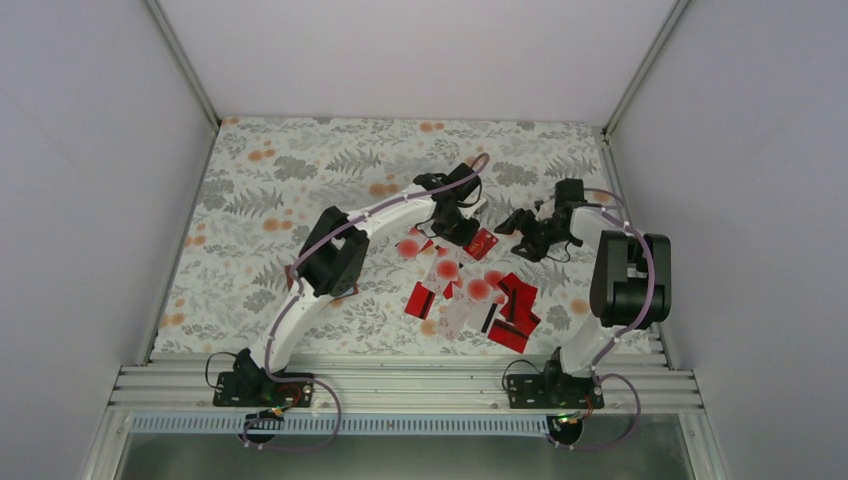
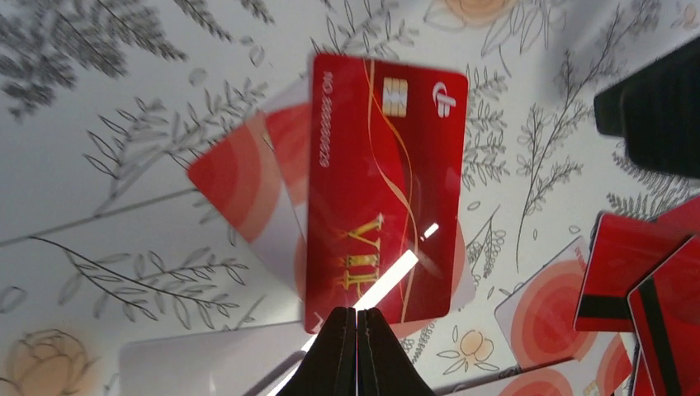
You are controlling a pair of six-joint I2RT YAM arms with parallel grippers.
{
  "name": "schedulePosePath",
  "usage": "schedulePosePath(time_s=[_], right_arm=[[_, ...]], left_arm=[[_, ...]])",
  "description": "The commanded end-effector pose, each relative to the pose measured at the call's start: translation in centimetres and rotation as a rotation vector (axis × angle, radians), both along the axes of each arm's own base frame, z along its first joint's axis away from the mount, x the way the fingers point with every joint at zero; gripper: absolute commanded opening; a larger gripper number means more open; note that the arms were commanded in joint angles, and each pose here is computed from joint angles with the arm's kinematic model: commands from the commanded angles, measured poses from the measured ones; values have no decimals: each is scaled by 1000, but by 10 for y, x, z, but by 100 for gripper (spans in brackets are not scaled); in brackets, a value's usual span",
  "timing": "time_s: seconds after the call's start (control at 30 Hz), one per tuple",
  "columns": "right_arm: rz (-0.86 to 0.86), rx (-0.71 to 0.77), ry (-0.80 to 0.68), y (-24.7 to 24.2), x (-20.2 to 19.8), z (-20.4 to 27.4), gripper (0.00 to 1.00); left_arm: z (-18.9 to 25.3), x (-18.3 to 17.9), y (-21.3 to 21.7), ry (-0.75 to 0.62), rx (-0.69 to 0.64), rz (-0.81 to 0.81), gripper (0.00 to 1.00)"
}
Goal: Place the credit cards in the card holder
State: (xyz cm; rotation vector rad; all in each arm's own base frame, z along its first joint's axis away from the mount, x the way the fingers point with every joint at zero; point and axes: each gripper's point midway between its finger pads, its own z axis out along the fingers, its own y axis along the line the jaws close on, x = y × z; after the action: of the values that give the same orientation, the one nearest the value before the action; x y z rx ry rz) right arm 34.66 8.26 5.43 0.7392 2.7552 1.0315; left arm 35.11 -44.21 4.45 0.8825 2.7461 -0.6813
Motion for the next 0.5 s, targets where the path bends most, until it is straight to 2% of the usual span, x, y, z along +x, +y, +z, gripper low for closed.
schedulePosePath(time_s=[0.0, 0.47], right_arm=[[-7, 50, -27, -2, 11, 4, 74], [7, 63, -13, 0, 3, -1, 74]], left_arm=[[14, -13, -3, 7, -12, -35, 3], [2, -8, -1, 3, 32, -17, 3]])
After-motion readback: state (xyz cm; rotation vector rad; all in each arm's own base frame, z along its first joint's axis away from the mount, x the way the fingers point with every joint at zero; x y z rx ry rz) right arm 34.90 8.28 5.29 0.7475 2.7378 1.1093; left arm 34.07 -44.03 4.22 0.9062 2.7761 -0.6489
